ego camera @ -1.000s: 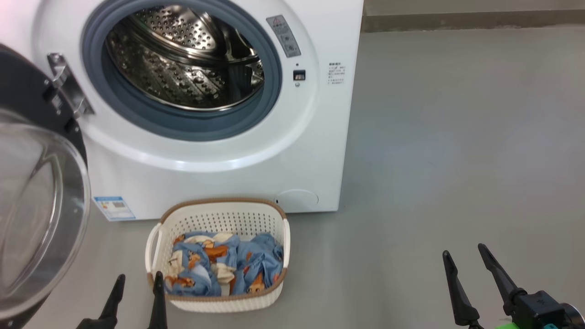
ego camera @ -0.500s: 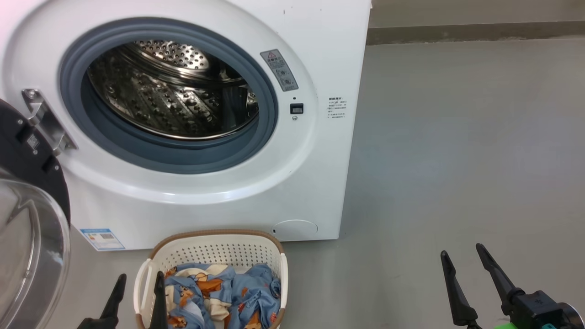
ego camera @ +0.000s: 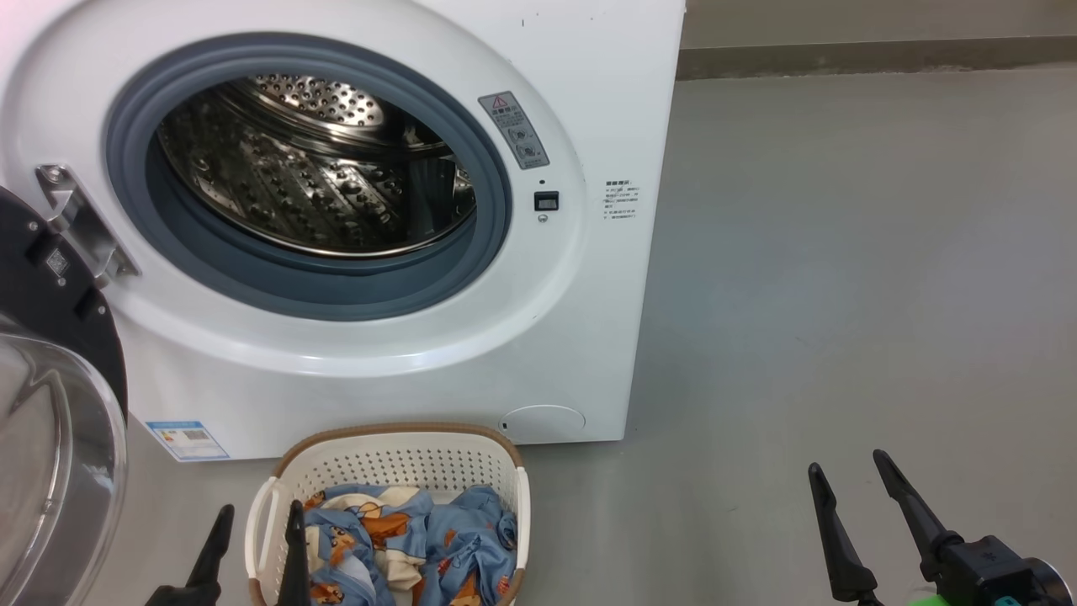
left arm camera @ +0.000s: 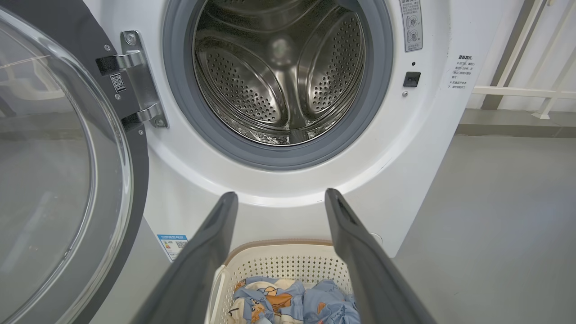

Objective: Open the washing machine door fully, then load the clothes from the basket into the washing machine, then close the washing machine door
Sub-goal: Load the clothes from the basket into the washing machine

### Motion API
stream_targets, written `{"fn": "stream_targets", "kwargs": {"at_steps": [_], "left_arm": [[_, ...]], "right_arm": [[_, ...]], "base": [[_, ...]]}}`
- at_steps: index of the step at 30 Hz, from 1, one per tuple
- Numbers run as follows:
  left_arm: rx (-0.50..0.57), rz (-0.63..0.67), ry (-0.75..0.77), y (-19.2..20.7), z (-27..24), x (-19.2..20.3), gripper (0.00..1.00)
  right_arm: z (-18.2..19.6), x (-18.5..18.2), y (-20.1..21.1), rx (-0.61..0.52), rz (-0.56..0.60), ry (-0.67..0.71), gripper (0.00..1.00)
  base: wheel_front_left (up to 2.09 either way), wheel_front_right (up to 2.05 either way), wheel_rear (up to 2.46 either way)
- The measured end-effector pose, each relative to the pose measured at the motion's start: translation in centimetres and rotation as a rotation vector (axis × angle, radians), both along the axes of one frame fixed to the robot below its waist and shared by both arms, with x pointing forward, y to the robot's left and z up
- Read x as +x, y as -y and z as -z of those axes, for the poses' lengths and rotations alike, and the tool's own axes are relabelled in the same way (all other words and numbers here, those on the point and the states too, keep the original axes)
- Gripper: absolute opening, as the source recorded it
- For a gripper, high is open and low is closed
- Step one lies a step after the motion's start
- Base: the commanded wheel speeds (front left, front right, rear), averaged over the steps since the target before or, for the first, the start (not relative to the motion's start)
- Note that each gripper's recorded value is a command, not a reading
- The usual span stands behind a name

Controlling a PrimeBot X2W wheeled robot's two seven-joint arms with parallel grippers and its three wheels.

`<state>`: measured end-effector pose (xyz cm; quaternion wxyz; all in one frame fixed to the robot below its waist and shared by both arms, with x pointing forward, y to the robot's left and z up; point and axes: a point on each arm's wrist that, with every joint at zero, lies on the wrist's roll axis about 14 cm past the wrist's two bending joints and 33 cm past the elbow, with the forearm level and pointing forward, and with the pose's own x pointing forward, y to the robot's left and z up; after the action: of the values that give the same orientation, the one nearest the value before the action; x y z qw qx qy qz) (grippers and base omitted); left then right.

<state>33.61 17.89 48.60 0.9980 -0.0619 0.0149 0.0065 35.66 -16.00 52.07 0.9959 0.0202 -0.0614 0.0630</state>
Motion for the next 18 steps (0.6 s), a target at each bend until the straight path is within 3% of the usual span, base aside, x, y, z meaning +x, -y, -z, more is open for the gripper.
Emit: {"fn": "stream_targets", "kwargs": {"at_steps": [14,18], "left_arm": [[-0.004,0.031,-0.027,0.9,0.8,0.7,1.00],[-0.076,0.082,-0.091,2.5,2.6,1.6,1.00]], "right_arm": [[0.8,0.5,-0.2,0.001,-0.005,-0.024,1.00],[1.0,1.2,-0.3,0.002,-0.008,-0.030,1.00]], "base": [[0.00,0.00,0.00],[0.00,0.00,0.00]]}}
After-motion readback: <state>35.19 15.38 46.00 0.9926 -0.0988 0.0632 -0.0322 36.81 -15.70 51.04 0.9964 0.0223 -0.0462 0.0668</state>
